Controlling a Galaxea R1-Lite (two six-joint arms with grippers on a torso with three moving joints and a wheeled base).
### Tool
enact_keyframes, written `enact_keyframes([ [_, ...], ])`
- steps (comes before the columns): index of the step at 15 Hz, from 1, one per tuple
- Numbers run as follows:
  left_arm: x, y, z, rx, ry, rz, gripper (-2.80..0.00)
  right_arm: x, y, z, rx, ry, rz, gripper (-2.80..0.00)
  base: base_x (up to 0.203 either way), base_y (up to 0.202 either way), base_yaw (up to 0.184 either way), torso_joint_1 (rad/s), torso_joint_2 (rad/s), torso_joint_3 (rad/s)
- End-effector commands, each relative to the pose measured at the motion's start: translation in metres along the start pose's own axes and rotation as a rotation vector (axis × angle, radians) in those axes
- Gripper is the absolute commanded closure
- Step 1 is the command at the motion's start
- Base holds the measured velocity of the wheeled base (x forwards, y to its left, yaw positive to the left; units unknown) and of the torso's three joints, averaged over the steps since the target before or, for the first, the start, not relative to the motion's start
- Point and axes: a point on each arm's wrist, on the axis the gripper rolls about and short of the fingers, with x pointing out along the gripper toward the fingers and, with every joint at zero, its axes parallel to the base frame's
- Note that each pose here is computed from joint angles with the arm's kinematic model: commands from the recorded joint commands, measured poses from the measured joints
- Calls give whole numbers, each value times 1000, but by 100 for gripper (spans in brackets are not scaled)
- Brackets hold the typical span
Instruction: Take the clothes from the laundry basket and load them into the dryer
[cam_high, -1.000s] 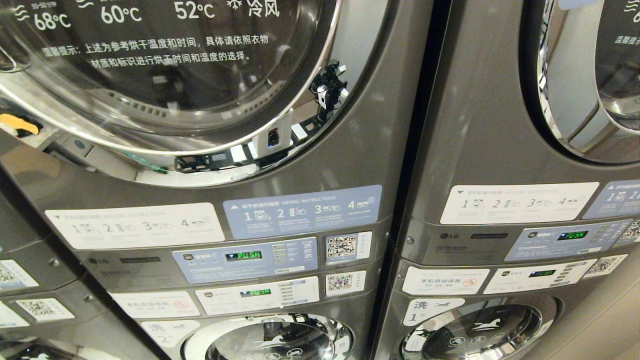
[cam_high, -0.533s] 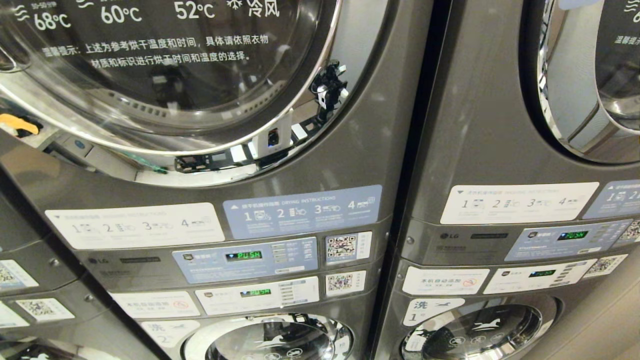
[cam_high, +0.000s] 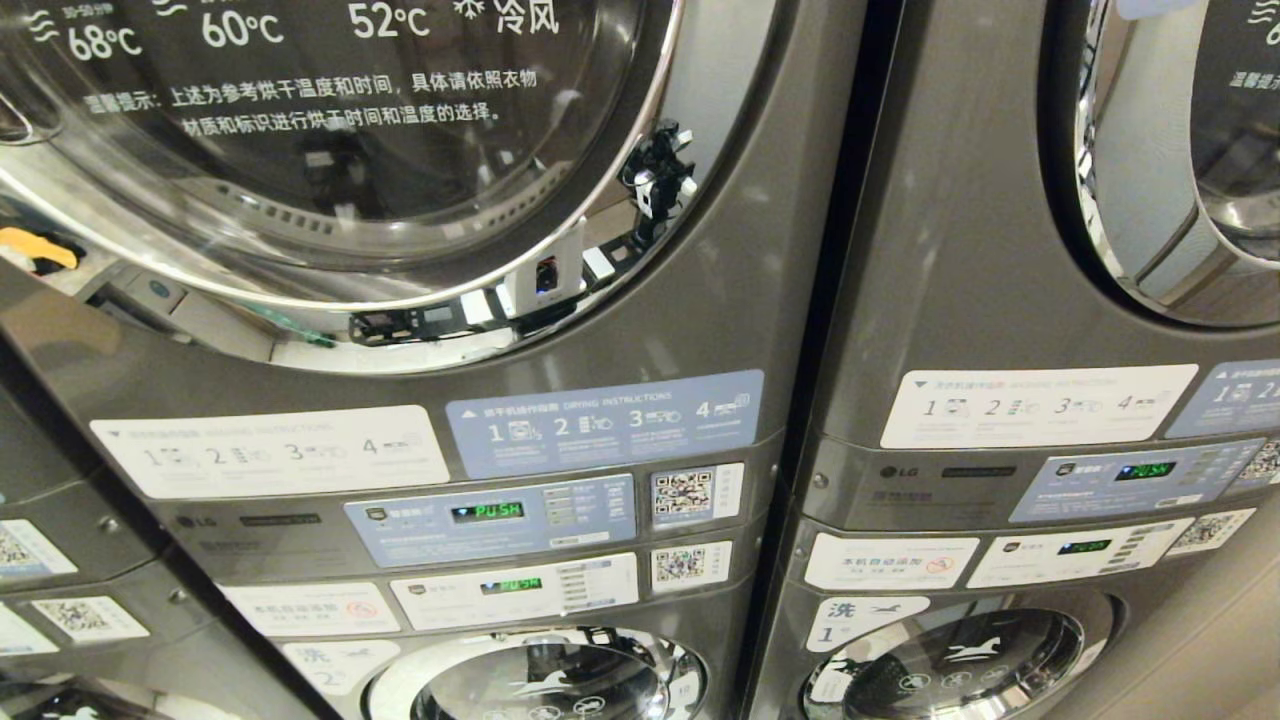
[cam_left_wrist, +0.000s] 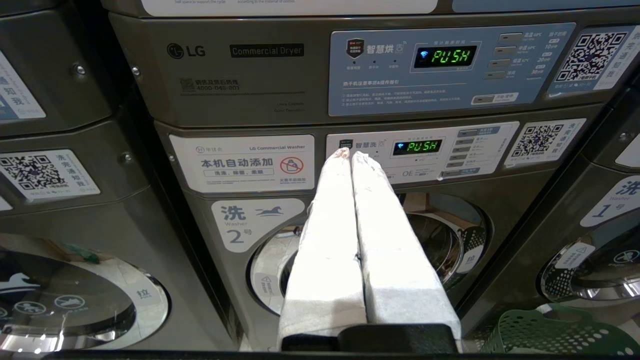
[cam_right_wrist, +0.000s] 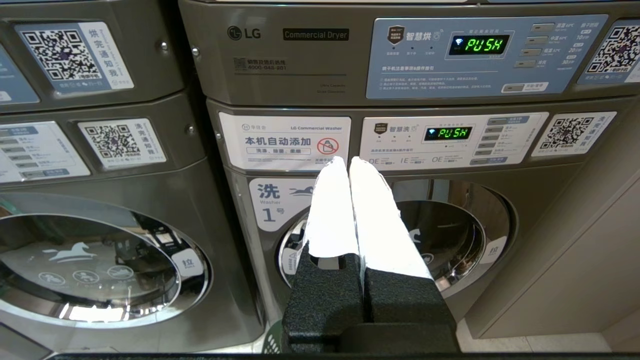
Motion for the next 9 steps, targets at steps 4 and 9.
enact_keyframes([
  [4, 0, 0, 0, 0, 1, 0, 0, 0, 0, 0, 0, 0, -1, 0, 0, 0, 0, 0, 0, 0],
  [9, 0, 0, 0, 0, 2, 0, 0, 0, 0, 0, 0, 0, 1, 0, 0, 0, 0, 0, 0, 0],
])
